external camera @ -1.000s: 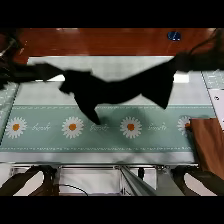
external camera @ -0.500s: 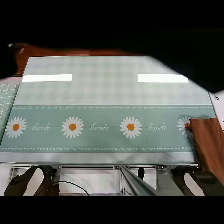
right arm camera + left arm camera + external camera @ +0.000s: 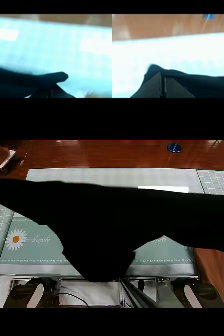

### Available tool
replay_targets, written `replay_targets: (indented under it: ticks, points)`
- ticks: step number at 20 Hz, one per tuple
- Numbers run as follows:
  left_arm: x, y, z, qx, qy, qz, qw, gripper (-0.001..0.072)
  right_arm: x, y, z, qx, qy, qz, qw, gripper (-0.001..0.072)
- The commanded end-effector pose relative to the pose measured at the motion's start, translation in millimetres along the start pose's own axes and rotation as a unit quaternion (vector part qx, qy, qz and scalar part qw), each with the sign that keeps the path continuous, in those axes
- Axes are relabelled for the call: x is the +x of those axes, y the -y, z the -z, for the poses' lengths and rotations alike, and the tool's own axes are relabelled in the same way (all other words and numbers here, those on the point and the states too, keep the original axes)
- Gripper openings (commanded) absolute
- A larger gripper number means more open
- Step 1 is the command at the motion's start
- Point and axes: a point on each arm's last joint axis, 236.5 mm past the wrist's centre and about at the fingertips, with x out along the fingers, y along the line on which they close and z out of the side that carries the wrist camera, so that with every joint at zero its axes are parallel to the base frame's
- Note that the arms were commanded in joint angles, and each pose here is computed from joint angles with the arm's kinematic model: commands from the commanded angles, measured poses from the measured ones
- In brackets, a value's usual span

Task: Fold the shirts.

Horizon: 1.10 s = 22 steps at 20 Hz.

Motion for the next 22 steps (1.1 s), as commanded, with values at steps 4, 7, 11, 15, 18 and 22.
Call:
replay_targets:
  ticks: [4, 7, 11, 15, 18, 22]
  points:
    - [151.0, -22.4, 56.6, -0.102, -0.039, 0.024, 0.994, 0.0017, 155.6, 20.5, 66.0, 0.056, -0.127, -0.033, 0.99, 0.0023]
    - [234.1, -29.5, 78.4, -0.147, -0.086, 0.038, 0.985, 0.0017, 233.4, 37.6, 67.6, 0.074, -0.166, -0.036, 0.983, 0.0024]
    - [324.4, -26.8, 115.3, -0.16, -0.163, 0.047, 0.973, 0.0017, 343.3, 65.7, 73.8, 0.113, -0.204, -0.028, 0.972, 0.0024]
    - [362.4, -5.6, 120.1, -0.179, -0.197, 0.08, 0.961, 0.0017, 417.2, 84.9, 43.4, 0.196, -0.199, -0.054, 0.959, 0.0024]
    - [363.6, 8.6, 127.8, -0.188, -0.215, 0.099, 0.953, 0.0487, 434.1, 81.1, 12.0, 0.265, -0.172, -0.119, 0.941, 0.0416]
    - [304.3, -6.1, 198.0, -0.124, -0.395, 0.103, 0.905, 0.0509, 388.5, 115.8, 7.9, 0.268, -0.203, -0.134, 0.932, 0.0405]
